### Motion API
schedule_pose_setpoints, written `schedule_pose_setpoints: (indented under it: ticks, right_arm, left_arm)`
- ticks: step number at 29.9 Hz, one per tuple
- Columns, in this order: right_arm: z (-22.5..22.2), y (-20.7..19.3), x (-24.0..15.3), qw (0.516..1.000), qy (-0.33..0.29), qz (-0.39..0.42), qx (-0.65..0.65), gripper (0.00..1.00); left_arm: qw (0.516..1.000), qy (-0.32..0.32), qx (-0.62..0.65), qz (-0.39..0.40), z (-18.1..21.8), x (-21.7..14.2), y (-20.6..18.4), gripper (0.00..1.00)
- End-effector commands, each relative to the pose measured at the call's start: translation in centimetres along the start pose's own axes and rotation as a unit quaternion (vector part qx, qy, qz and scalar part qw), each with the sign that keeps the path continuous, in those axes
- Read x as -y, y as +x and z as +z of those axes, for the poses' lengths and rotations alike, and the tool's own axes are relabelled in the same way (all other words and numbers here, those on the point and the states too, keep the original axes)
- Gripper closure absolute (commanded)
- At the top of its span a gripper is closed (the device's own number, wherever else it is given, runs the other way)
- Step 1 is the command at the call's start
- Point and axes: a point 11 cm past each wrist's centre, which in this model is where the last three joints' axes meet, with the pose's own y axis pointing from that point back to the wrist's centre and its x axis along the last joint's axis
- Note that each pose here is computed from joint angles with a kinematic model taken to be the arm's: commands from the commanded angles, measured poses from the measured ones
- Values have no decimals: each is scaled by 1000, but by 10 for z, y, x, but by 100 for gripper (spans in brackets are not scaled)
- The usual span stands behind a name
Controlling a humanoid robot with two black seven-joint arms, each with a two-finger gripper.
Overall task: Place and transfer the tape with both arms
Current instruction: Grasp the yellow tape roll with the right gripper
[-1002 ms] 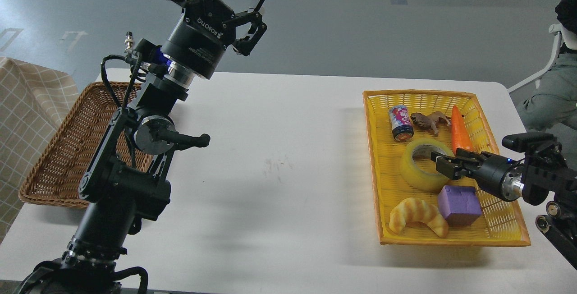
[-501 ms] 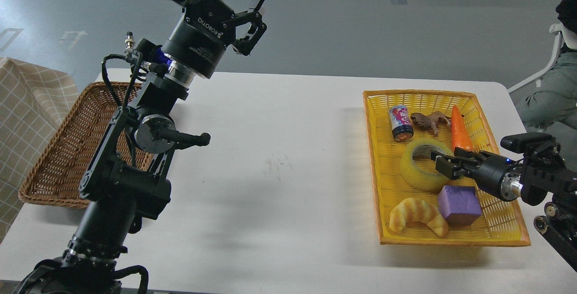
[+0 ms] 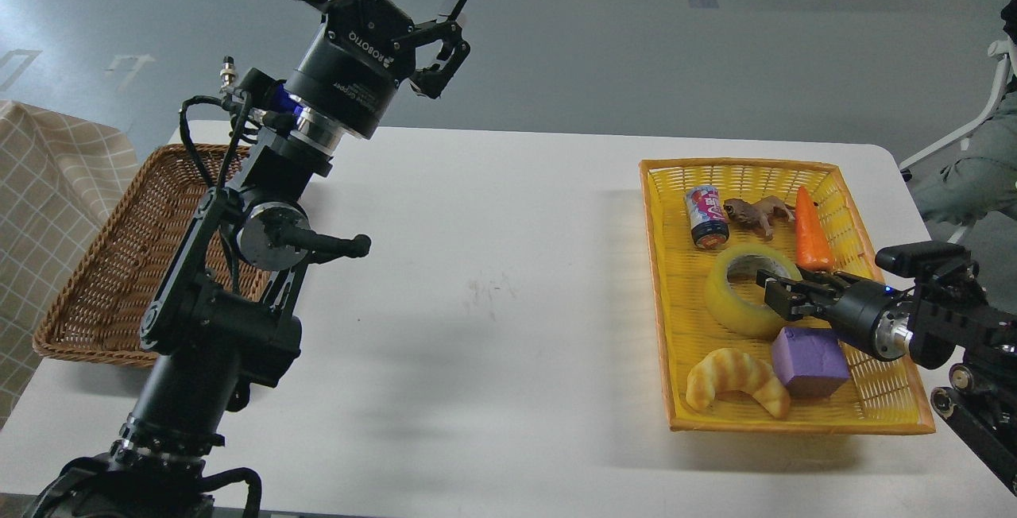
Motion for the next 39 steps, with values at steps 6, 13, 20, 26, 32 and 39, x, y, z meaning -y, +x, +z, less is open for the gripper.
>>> schedule_pose_setpoints:
  ticks: [6, 13, 20, 26, 32, 39]
  right_arm:
    - [0, -1, 1, 1000, 1, 3, 0, 52]
    - [-1, -2, -1, 1000, 8, 1, 0, 51]
    - [0, -1, -2, 1000, 8, 1, 1, 44]
    - [-3, 0, -2, 1000, 14, 4, 1, 46]
    - [-5, -3, -2, 1000, 22, -1, 4, 66]
    - [2, -1, -9, 1000, 22, -5, 0, 83]
  left_arm:
    - [1000, 1, 0, 2, 0, 0, 0, 2]
    - [1000, 1, 0, 2, 0, 0, 1, 2]
    - [1000, 1, 0, 2, 0, 0, 1, 2]
    - [1000, 1, 0, 2, 0, 0, 1, 2]
    - [1000, 1, 0, 3, -1, 0, 1, 2]
    - [1000, 1, 0, 3, -1, 0, 1, 2]
